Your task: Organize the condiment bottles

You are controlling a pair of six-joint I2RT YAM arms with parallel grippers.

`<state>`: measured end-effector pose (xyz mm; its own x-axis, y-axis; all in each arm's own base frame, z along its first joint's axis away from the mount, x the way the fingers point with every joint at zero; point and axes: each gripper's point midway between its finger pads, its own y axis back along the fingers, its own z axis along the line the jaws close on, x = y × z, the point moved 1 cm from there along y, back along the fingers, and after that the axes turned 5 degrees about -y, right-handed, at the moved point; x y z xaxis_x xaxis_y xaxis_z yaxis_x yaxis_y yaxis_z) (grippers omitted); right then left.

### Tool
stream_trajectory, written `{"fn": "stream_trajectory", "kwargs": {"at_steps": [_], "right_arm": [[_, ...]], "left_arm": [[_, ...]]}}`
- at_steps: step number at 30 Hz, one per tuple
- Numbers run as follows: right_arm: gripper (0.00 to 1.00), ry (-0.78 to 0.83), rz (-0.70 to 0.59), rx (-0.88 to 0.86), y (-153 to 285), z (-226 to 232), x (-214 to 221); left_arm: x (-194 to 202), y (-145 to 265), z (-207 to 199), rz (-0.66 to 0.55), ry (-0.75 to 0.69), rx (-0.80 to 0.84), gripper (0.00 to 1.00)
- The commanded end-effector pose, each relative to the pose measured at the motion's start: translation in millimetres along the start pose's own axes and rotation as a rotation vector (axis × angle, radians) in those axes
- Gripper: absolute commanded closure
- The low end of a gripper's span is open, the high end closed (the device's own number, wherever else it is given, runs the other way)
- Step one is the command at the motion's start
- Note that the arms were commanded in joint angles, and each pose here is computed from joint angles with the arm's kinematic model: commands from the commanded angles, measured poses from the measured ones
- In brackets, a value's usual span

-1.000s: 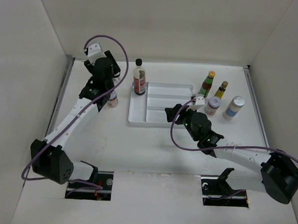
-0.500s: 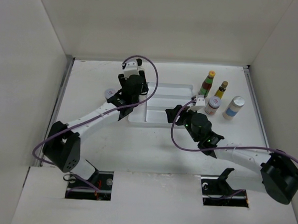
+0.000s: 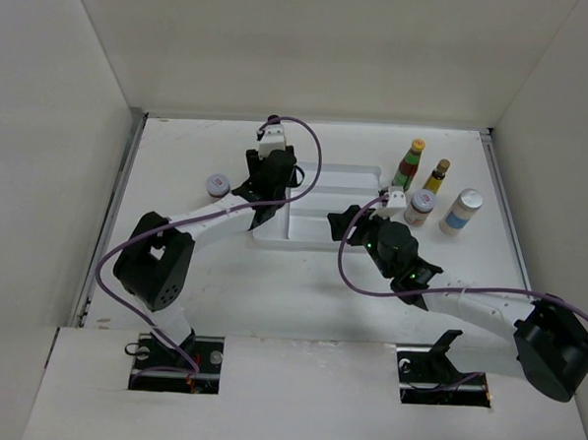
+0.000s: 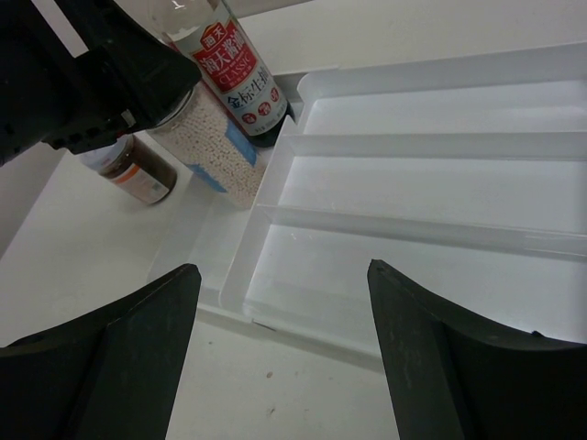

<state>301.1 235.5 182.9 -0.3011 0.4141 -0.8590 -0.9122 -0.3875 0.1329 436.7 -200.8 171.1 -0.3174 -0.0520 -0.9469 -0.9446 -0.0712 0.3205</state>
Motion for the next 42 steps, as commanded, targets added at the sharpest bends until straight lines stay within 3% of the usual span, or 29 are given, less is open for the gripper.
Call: {"fn": "stream_trajectory", "kwargs": {"at_steps": [1,4,7,11,15,17,20,22,30,38,42], "right_arm": [[0.19,-0.035,-0.067,-0.025,-1,7,-19],[0.19,-0.035,-0.067,-0.026,-1,7,-19],[0.19,-0.035,-0.067,-0.028,-1,8,-20],[0.18,-0.039,-0.075,-0.033,1,9,-23],[0.18,-0.042,-0.076,-0.03,1,8,-23],[0.22,-0.04,-0.075,-0.035,2,9,-22],[0.36,-0.037,-0.069,-0.036,0,10,-21],[0.38,-0.032,-0.061,-0.033,-2,10,-19],[0.19,-0.028,-0.054,-0.032,-3,10,-17],[0.18,-0.034,-0.059,-0.037,-2,11,-18],[0.18,-0.031,-0.052,-0.033,-3,10,-16]], "left_arm": [[-57,5,-10,-0.152,0.113,0.025,0.46],[-66,18,-4,-0.171,0.125,0.024,0.32],[-81,40,11,-0.203,0.149,0.019,0.26],[-82,66,43,-0.222,0.172,-0.011,0.21],[-54,65,95,-0.143,0.198,-0.132,0.19],[-39,58,111,-0.085,0.21,-0.163,0.19],[-20,40,130,-0.004,0.211,-0.196,0.18],[-11,30,135,0.025,0.203,-0.217,0.17],[19,-12,148,0.11,0.17,-0.309,0.16],[35,-33,158,0.138,0.185,-0.341,0.19],[44,-45,156,0.169,0.191,-0.32,0.3]]}}
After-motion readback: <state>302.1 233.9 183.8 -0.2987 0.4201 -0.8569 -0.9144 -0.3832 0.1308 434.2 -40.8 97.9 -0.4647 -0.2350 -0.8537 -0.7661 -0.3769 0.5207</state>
